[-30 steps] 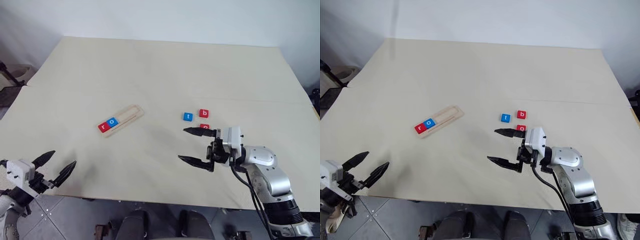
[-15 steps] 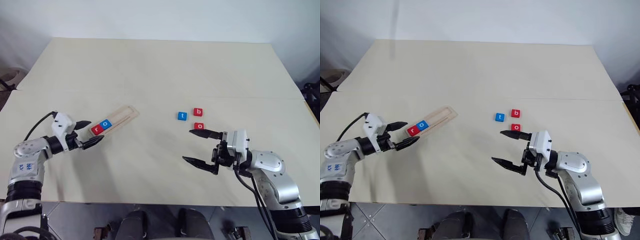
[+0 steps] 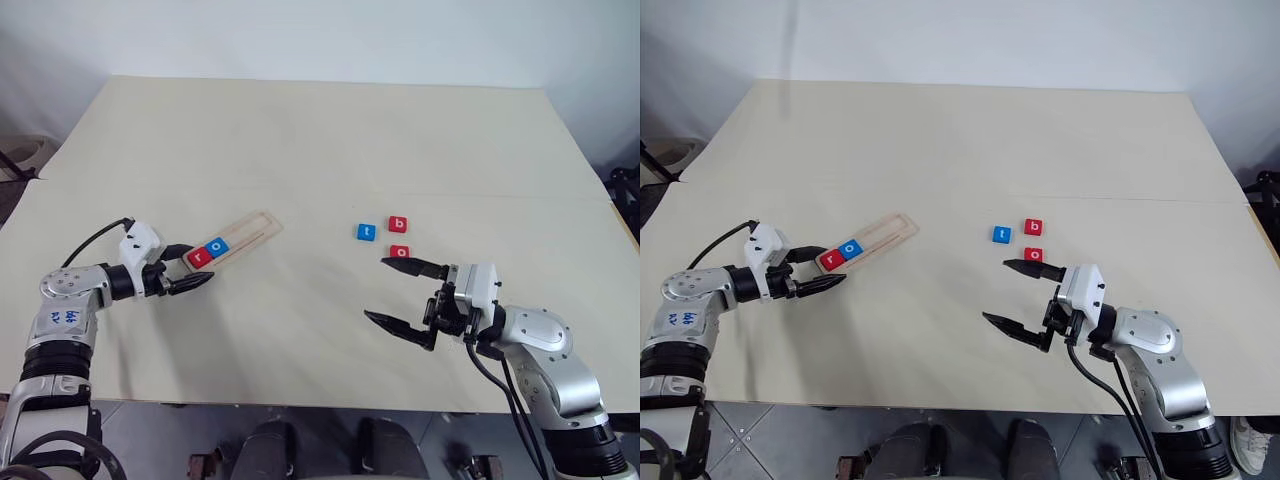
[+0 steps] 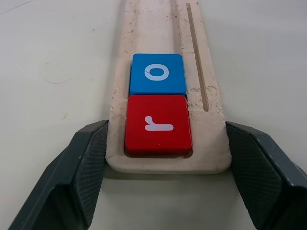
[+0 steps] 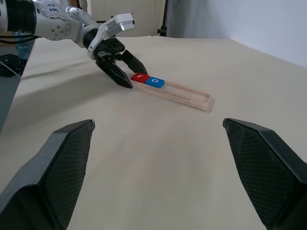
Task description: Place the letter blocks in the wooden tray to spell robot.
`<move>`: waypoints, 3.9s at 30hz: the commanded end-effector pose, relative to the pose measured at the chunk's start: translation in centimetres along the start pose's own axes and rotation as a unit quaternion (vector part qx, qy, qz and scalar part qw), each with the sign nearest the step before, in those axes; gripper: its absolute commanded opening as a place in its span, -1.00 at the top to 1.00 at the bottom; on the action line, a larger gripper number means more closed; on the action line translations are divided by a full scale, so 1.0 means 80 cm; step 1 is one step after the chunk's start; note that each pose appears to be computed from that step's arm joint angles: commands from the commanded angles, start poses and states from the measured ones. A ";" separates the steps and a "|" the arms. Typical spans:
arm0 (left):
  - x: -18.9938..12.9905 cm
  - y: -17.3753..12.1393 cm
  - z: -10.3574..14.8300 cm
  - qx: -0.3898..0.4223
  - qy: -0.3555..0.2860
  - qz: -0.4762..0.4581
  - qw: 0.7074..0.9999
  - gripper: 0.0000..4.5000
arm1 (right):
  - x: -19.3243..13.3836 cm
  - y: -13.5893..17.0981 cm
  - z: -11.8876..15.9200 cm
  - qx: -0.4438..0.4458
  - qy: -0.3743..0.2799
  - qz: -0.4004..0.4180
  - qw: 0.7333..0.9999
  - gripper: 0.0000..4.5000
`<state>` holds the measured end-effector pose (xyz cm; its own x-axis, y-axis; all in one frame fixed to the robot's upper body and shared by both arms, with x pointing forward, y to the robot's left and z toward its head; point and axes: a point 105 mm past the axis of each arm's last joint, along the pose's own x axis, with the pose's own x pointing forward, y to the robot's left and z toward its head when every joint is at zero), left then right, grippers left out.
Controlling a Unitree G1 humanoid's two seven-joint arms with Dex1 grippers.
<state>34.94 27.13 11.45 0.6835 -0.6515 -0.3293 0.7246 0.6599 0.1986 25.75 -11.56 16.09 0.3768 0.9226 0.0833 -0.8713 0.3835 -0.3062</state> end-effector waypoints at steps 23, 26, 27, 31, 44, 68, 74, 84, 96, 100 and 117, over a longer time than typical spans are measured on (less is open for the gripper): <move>0.149 -0.165 0.087 0.171 -0.017 -0.322 0.931 -0.51 | -0.140 0.005 0.001 -0.006 0.133 -0.166 0.977 -1.00; 0.166 -0.168 0.087 0.180 -0.005 -0.323 0.929 -0.51 | -0.148 0.011 0.000 -0.001 0.141 -0.184 0.973 -1.00; 0.173 -0.169 0.089 0.176 -0.005 -0.320 0.931 -0.51 | -0.151 0.014 -0.001 0.001 0.145 -0.191 0.971 -1.00; 0.177 -0.171 0.087 0.170 -0.001 -0.331 0.928 -0.51 | -0.158 0.023 -0.001 0.009 0.149 -0.210 0.966 -1.00; 0.146 -0.149 0.094 0.147 -0.060 -0.319 0.934 -0.99 | -0.170 0.019 -0.003 0.021 0.143 -0.248 0.958 -1.00; -0.022 -0.096 0.069 0.050 -0.211 -0.083 0.973 -0.99 | -0.044 -0.108 -0.022 0.124 0.159 -0.331 0.922 -1.00; -0.018 -0.107 0.081 0.048 -0.221 -0.102 0.969 -0.99 | -0.033 -0.112 -0.018 0.130 0.159 -0.327 0.923 -1.00; -0.011 -0.114 0.092 0.053 -0.231 -0.112 0.965 -0.99 | -0.017 -0.113 -0.017 0.124 0.164 -0.309 0.929 -1.00; -0.005 -0.118 0.092 0.053 -0.232 -0.108 0.965 -0.99 | -0.002 -0.119 -0.032 0.153 0.182 -0.334 0.912 -1.00; -0.003 -0.121 0.093 0.055 -0.232 -0.109 0.965 -0.99 | 0.013 -0.131 -0.043 0.174 0.197 -0.364 0.894 -1.00; -0.010 -0.132 0.095 0.052 -0.235 -0.086 0.967 -0.99 | 0.043 -0.191 -0.081 0.223 0.198 -0.498 0.814 -1.00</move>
<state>27.83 17.94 15.79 0.4964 -0.8663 0.0561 0.8312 0.4930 0.2570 41.70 -14.63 13.89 0.9473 0.1122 -0.3002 -0.0889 0.9919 0.0903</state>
